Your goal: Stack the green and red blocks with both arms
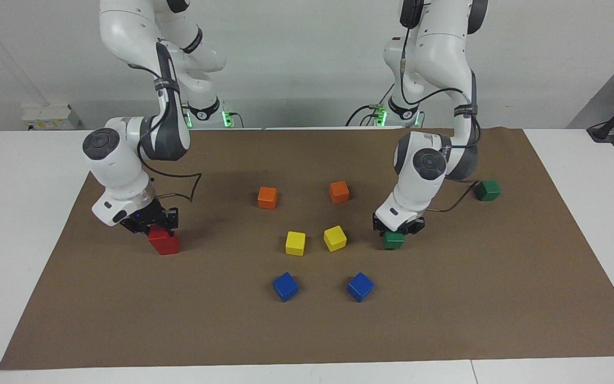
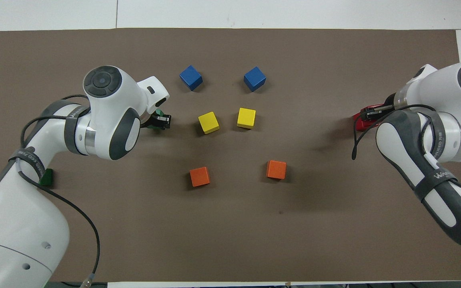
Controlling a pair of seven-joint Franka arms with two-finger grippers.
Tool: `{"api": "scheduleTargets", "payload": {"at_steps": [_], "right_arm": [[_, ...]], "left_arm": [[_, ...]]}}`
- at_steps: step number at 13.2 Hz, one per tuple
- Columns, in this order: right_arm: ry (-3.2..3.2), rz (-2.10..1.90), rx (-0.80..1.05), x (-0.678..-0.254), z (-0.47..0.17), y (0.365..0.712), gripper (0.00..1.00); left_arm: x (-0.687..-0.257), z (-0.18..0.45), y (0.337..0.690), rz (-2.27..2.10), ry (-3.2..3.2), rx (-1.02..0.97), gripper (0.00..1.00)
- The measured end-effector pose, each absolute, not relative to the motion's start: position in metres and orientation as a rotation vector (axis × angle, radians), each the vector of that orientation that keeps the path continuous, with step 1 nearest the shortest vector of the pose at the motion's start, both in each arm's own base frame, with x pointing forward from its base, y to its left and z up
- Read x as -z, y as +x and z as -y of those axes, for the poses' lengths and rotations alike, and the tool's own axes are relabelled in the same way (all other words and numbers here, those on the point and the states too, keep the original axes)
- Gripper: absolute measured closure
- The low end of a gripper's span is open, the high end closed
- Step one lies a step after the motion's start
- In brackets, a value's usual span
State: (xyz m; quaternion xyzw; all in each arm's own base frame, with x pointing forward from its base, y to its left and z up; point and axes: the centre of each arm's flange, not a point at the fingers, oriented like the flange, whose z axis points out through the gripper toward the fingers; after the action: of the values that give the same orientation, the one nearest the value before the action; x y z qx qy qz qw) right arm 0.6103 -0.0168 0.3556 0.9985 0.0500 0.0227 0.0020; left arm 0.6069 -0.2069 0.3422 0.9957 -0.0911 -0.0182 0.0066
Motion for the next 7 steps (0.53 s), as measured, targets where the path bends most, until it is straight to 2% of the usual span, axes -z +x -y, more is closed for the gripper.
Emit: {"api": "scheduleTargets", "payload": {"at_steps": [2,4,7], "right_arm": [[3.134,-0.156,-0.063,-0.353,0.017,0.609,0.46],[3.134,-0.148,-0.060,-0.352,0.020,0.609,0.46],[3.134,-0.144,-0.060,-0.352,0.022,0.608,0.46]], "left_arm": [[-0.391,0.166,0.606,0.215,3.114,0.094,0.44],[-0.450,0.107,0.588,0.201,3.100,0.140,0.44],[-0.485,-0.001,0.551,0.210,3.072,0.129,0.44]]}}
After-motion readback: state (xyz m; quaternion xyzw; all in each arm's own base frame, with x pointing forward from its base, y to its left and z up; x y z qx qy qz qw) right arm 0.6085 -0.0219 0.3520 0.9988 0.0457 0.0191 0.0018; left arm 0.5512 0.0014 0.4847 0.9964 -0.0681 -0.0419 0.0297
